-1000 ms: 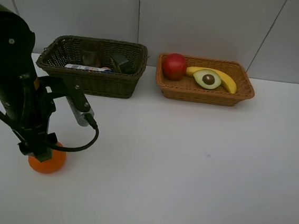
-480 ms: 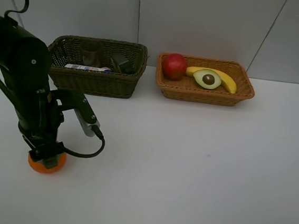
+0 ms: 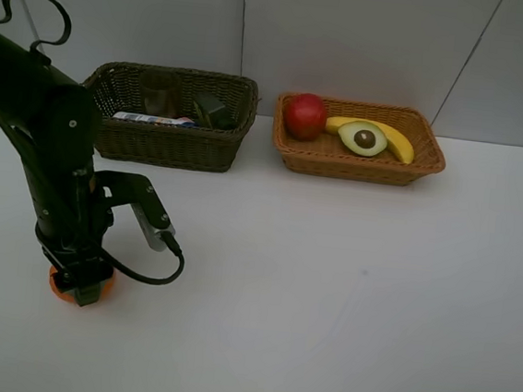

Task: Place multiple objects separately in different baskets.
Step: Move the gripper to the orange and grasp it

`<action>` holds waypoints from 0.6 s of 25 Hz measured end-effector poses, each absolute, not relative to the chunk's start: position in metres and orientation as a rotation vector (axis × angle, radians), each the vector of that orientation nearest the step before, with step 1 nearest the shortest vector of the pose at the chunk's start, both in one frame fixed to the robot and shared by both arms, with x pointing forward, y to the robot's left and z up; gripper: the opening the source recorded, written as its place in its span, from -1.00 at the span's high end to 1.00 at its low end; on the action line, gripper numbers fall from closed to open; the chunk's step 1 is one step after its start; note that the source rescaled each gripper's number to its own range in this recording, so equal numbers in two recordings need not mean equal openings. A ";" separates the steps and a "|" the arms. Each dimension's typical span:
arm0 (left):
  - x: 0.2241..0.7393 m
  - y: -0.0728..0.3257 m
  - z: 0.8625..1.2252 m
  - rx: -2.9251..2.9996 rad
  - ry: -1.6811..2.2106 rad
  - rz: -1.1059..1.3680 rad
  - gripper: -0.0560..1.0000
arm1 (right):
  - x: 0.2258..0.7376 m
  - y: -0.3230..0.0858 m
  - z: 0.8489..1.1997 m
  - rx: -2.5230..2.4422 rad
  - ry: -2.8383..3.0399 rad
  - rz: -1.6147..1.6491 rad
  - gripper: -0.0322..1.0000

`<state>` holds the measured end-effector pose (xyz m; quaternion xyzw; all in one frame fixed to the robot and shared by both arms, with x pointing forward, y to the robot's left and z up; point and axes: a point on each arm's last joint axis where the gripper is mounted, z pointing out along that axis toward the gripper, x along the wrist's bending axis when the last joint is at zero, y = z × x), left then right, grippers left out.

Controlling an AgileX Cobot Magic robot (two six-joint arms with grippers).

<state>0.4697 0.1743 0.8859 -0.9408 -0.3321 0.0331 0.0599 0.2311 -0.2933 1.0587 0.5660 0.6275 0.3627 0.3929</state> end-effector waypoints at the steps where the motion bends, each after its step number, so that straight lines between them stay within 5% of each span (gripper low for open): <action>1: 0.470 0.174 0.885 -2.845 -1.004 0.104 -1.00 | 0.231 -0.293 1.059 1.436 1.593 0.921 -0.97; 15: 0.469 0.174 0.884 -2.840 -1.005 0.110 -0.85 | 0.231 -0.293 1.059 1.436 1.593 0.921 -0.97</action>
